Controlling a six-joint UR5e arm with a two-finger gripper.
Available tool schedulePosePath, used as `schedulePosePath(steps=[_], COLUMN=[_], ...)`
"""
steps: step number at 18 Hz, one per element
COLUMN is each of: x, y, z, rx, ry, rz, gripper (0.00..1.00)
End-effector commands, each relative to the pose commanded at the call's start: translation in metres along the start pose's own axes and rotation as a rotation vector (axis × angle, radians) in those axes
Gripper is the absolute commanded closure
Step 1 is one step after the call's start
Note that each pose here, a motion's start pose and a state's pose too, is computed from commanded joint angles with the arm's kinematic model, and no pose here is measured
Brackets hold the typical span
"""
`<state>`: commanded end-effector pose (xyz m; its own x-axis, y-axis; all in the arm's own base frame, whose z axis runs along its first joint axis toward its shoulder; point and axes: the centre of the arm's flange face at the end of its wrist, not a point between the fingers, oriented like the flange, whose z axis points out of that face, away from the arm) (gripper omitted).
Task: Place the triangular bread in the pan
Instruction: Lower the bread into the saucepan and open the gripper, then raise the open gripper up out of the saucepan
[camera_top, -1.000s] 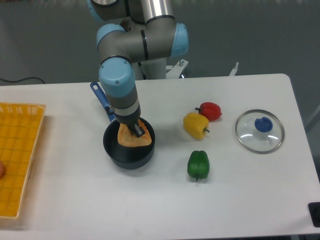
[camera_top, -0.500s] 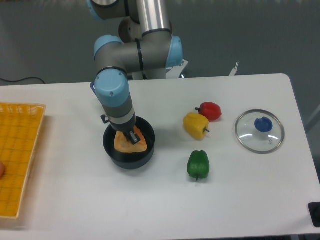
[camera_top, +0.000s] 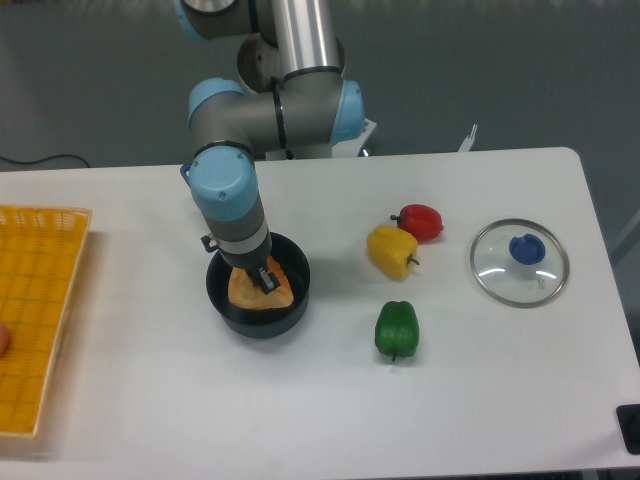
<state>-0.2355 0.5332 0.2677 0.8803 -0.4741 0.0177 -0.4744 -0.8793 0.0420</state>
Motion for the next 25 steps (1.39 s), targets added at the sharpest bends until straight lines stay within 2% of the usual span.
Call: schedulePosePath(steps=[2,5,7,13,15,20,25], x=[0.0,0.0,0.0,-0.009,-0.016,-0.035,-0.062], y=[0.0,0.0,0.0,0.004,0.009,0.018,0.044], z=[0.0,0.0,-0.001,-0.014,-0.02,-0.041,-0.061], rx=[0.0,0.0,0.0,0.005,0.008,0.02,0.002], ry=[0.0,0.0,0.0,-0.024,-0.034,-0.078,-0.131], rz=[-0.002,-0.003,0.0,-0.005,-0.016,-0.047,-0.108], gripper=[0.39,0.25,0.21,0.16,0.02,0.0,0.0])
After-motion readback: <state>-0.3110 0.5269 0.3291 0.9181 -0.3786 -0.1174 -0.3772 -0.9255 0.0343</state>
